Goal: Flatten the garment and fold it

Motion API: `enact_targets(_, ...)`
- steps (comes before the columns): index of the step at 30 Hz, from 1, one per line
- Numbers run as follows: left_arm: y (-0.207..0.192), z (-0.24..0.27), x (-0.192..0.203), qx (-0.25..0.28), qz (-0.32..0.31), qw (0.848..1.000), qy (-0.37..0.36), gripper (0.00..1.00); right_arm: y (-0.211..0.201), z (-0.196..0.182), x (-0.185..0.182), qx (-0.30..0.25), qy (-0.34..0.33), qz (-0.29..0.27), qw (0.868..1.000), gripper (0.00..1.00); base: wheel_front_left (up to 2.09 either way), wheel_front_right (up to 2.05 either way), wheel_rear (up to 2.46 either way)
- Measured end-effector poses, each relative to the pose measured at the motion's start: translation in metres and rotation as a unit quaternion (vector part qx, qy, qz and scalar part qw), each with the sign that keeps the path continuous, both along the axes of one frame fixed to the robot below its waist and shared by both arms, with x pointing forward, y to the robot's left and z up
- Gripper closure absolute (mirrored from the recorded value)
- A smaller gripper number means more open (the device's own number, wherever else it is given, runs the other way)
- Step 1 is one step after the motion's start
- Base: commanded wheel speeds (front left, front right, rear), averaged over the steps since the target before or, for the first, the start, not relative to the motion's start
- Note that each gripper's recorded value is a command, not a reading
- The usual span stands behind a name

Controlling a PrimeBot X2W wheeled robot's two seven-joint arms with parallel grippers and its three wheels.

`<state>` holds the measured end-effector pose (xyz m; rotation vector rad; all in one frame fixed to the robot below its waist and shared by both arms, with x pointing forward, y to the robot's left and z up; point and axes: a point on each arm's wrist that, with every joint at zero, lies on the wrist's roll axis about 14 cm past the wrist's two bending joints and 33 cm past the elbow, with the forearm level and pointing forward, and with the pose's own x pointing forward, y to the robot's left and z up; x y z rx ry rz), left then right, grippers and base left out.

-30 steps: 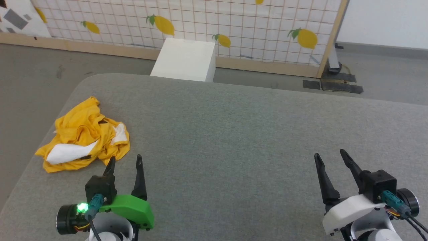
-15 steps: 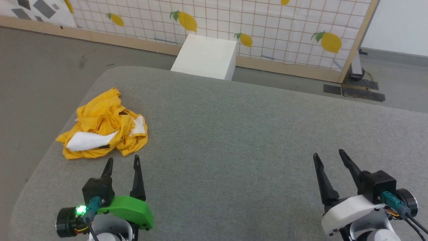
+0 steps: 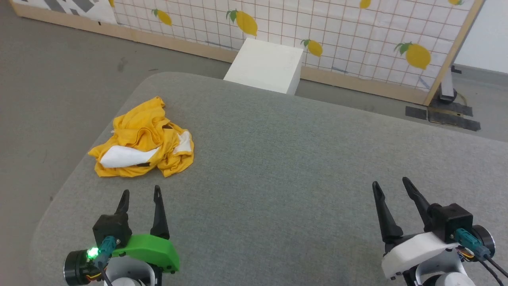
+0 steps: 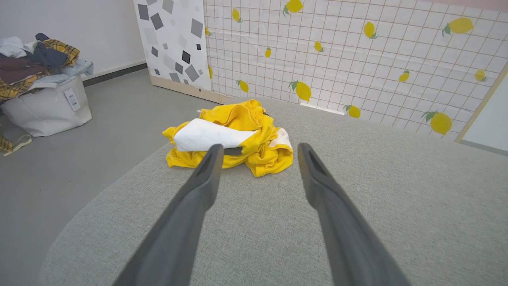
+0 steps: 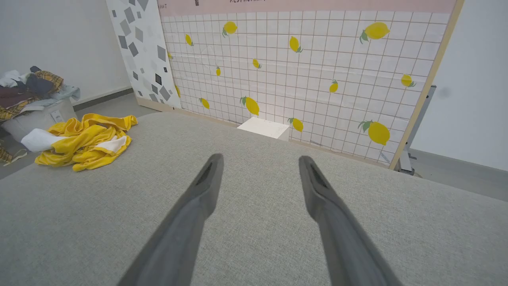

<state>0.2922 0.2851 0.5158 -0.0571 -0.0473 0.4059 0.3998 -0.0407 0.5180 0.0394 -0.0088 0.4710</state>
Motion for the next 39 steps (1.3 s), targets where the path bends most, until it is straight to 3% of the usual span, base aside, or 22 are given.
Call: enact_targets(39, 0.052, -0.006, -0.068, -0.014, 0.126, 0.992, -0.021, 0.0, 0.073, 0.008, -0.005, 0.029, -0.013, 0.1, 0.994, 0.0, 0.0, 0.0, 0.0)
